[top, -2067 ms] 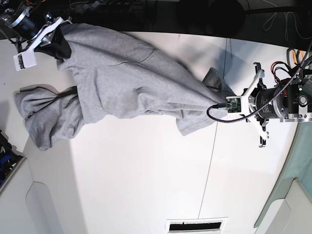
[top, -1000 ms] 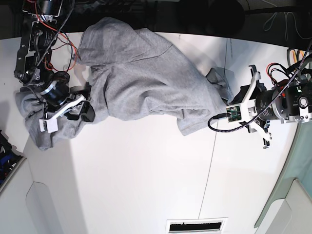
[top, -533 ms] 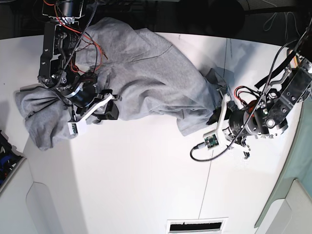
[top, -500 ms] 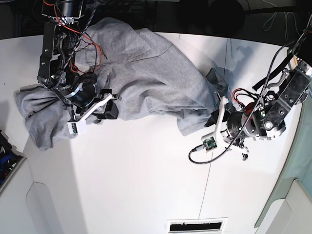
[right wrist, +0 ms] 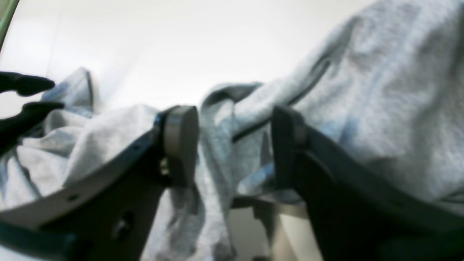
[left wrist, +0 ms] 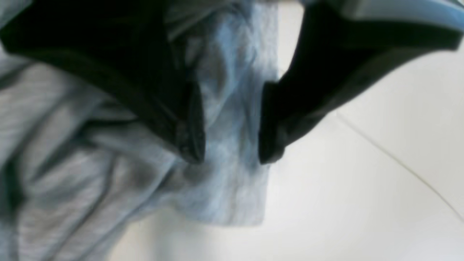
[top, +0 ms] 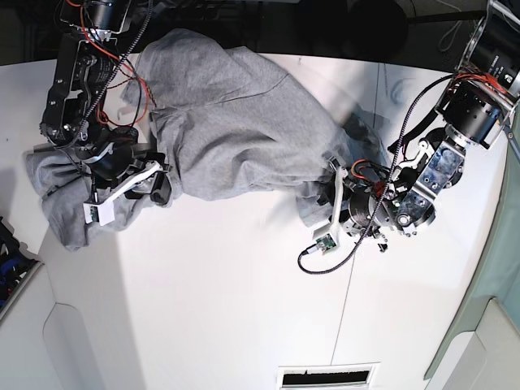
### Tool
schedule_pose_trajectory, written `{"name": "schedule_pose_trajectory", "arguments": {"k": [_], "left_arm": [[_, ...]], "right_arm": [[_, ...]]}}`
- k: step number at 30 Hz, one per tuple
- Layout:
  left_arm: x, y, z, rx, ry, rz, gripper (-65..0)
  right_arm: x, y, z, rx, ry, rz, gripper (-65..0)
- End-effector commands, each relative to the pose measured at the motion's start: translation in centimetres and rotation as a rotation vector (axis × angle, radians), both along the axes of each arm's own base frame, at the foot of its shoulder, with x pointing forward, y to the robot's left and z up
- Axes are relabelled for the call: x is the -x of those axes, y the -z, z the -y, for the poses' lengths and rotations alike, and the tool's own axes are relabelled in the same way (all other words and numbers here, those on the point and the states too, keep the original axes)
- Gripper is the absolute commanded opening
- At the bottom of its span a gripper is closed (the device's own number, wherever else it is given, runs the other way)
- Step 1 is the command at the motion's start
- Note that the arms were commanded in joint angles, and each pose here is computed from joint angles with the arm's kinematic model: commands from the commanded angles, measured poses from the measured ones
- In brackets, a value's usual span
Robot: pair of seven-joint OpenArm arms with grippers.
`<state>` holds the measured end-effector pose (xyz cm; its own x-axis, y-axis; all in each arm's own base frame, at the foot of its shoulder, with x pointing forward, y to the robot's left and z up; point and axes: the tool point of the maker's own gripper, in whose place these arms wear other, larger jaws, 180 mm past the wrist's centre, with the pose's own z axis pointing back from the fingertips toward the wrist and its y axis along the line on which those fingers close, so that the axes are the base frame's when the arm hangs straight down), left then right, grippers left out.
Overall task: Layout the t-shirt on the table in an organized manner, then fold the t-shirt properly
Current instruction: 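Drag the shirt edge with the left gripper toward the right gripper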
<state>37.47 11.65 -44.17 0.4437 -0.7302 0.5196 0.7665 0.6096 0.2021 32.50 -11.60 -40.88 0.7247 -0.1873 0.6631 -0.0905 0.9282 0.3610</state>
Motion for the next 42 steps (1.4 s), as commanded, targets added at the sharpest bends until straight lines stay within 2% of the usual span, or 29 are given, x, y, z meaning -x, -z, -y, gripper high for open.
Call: {"name": "schedule_pose_trajectory", "arguments": {"k": [1, 9, 11, 15, 17, 22, 24, 26, 29, 35, 38, 42], "left_arm": [[-2.4, -2.0, -0.3, 0.017, -0.023, 0.068, -36.1], [-3.1, -1.6, -0.6, 0.011, -0.037, 0.067, -36.1], [-2.8, -1.4, -0.2, 0.013, -0.024, 0.058, -36.2], [-2.3, -1.1, 0.0, 0.018, -0.002, 0.048, -36.2], [-2.2, -0.9, 0.0, 0.015, 0.005, 0.054, -36.9], [-1.4, 0.6, -0.2, 0.017, 0.002, 0.038, -47.9], [-1.0, 1.7, -0.6, 0.008, -0.006, 0.020, -54.2], [-0.8, 2.5, -0.9, -0.004, -0.016, 0.005, -64.7], [-1.6, 2.5, -2.1, -0.033, -0.076, 0.036, -65.0], [-4.5, 0.5, -5.2, -0.148, -0.142, 0.108, -65.0], [-5.7, -0.6, -7.4, -0.191, -0.188, 0.130, -65.0], [-7.1, -1.4, -10.7, -0.255, -0.249, 0.136, -65.0]], "right_arm": [[-1.0, -1.1, -0.4, -0.016, -0.004, 0.041, -32.9], [0.0, 1.4, -2.8, -0.044, -0.060, -0.024, -33.3], [-0.1, 1.3, -3.3, -0.049, -0.067, -0.012, -37.5], [-0.2, 1.1, -3.5, -0.062, -0.068, -0.008, -50.8], [-0.2, 1.1, -3.5, -0.062, -0.069, -0.008, -54.3], [-0.3, 1.0, -3.7, -0.079, -0.066, -0.004, -64.5], [-0.3, 0.9, -3.7, -0.080, -0.066, -0.002, -65.0], [-0.2, 1.0, -3.7, -0.080, -0.068, -0.004, -65.0], [-0.2, 0.5, -4.1, -0.076, -0.105, 0.009, -65.0], [0.1, -2.3, -3.5, -0.019, -0.136, 0.046, -65.0], [1.7, -3.7, -3.1, 0.010, -0.141, 0.077, -65.0], [4.9, -5.3, -3.3, -0.019, -0.147, 0.104, -65.0]]}}
